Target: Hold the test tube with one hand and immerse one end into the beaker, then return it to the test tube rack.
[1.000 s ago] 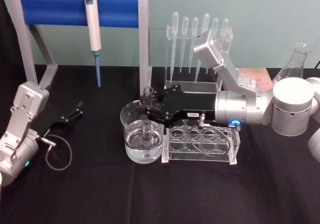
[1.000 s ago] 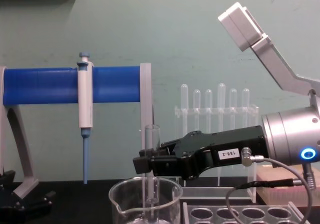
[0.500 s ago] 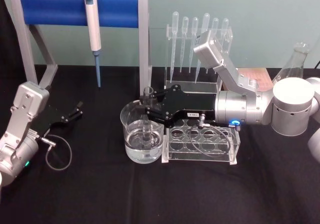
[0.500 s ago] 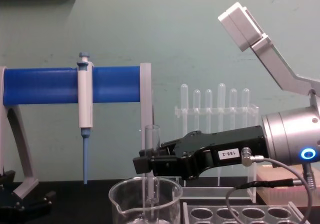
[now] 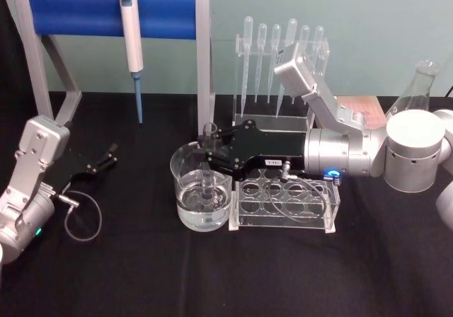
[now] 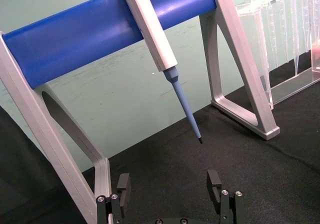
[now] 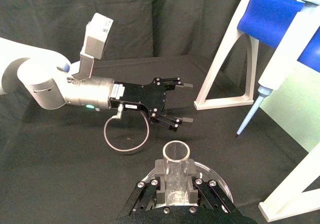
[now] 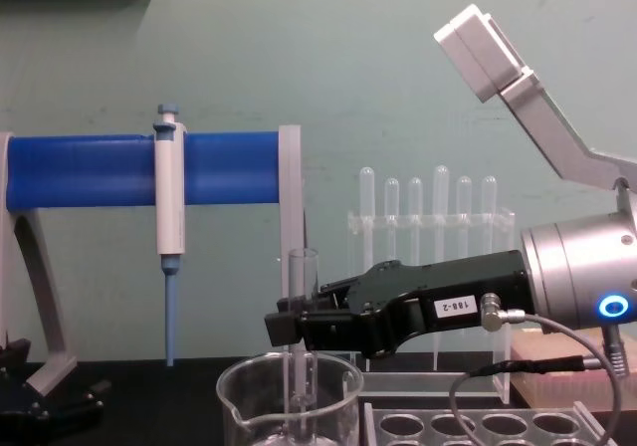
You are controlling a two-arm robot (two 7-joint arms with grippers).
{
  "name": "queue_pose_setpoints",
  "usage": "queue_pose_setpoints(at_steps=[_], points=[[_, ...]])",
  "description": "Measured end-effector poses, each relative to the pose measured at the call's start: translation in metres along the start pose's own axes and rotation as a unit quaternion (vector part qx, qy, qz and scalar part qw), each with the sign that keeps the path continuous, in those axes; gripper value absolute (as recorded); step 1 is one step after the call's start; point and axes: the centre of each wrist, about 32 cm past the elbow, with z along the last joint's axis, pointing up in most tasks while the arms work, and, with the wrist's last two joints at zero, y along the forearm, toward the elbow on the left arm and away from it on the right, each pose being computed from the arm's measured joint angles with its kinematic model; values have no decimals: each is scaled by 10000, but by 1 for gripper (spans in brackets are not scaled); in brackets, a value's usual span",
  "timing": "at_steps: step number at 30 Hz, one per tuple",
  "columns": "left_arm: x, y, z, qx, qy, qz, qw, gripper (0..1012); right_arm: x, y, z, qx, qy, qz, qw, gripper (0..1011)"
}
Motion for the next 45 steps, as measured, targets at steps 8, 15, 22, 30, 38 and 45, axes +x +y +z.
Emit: queue_pose_setpoints(at_steps=[8, 15, 22, 30, 38, 45], points=[[0, 0, 0, 0, 0, 0, 10000, 1000, 0, 0, 0, 0, 0, 0, 10000, 239], [0, 0, 0, 0, 0, 0, 10000, 1000, 0, 0, 0, 0, 0, 0, 10000, 239], [0, 0, 0, 0, 0, 0, 10000, 1000, 0, 0, 0, 0, 0, 0, 10000, 239], [0, 0, 0, 0, 0, 0, 10000, 1000, 0, 0, 0, 0, 0, 0, 10000, 238], [0, 0, 0, 0, 0, 0, 10000, 1000, 0, 0, 0, 0, 0, 0, 10000, 239], [0, 0, 0, 0, 0, 0, 10000, 1000, 0, 0, 0, 0, 0, 0, 10000, 239]])
